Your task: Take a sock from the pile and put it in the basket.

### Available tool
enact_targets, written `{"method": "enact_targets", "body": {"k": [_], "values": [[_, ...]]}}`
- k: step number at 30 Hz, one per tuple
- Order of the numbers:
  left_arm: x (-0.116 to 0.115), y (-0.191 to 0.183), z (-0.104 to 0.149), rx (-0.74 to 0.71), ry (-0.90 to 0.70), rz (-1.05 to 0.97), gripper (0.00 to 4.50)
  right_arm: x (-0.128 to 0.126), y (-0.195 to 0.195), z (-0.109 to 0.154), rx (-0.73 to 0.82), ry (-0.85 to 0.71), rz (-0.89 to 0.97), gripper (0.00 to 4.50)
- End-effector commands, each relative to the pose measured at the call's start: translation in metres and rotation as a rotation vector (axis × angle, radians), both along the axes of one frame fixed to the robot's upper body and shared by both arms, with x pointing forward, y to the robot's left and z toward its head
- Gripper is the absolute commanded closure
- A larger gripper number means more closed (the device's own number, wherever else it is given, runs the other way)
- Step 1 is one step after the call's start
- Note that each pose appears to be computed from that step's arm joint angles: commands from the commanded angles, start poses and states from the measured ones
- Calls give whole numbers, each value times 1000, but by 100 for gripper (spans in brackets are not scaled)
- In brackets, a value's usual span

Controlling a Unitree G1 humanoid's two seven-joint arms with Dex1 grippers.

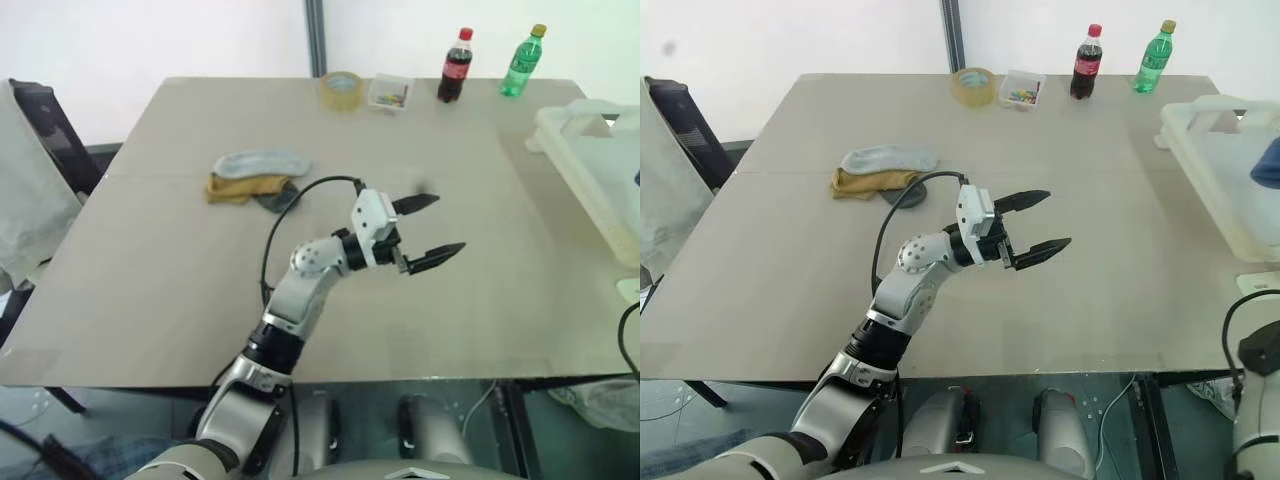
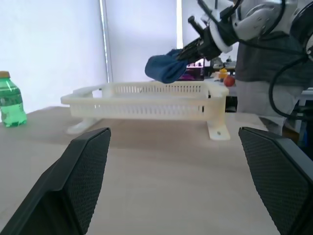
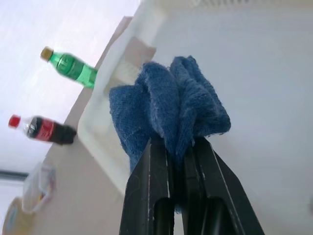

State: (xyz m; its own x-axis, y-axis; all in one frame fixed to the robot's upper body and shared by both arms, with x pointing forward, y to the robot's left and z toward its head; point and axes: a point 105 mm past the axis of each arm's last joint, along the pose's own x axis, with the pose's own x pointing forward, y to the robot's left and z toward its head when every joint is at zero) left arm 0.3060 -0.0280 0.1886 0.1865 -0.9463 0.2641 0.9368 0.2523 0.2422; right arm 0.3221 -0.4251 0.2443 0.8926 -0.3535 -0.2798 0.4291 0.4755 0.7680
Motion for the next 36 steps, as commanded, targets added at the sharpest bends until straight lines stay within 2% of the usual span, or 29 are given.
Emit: {"method": "enact_targets", "body": {"k": [1,3,7,8,9,13,15,17,20,24,25,26,28,30,32,36], "values": [[-7,-2,18,-42,-56,-23,0,6,-12,-2,68,-36,-34,370],[-6,-2,18,-40,-58,-16,0,9,-12,-7,87,-24,-37,291],[-4,1,15,-28,-58,4,0,9,-18,-12,81,14,-87,91],[-4,2,14,-24,-57,7,0,6,-22,-13,36,42,-108,37],[-4,3,13,-20,-56,11,0,3,-26,-9,-44,59,-127,3],[-1,7,10,-6,-49,40,0,0,-16,24,-367,43,-101,3],[1,10,9,5,-51,57,0,1,-5,32,-459,32,-52,3],[8,17,5,40,-63,104,0,1,16,39,-592,-1,59,3],[26,36,3,93,-85,219,0,-1,52,37,-760,-63,250,3],[45,65,3,155,-115,338,0,-9,104,11,-846,-144,523,3],[51,79,0,158,-80,383,0,-13,117,-6,-895,-148,593,3],[55,96,-6,141,10,420,0,-22,134,-31,-1014,-150,708,3],[54,119,-20,143,120,471,0,-46,159,-67,-1081,-205,912,3],[44,130,-34,186,151,488,0,-62,160,-80,-1025,-264,955,3],[29,140,-48,187,227,496,0,-75,156,-95,-982,-250,1010,3],[-12,148,-71,196,319,478,0,-92,143,-114,-922,-241,1092,3]]}}
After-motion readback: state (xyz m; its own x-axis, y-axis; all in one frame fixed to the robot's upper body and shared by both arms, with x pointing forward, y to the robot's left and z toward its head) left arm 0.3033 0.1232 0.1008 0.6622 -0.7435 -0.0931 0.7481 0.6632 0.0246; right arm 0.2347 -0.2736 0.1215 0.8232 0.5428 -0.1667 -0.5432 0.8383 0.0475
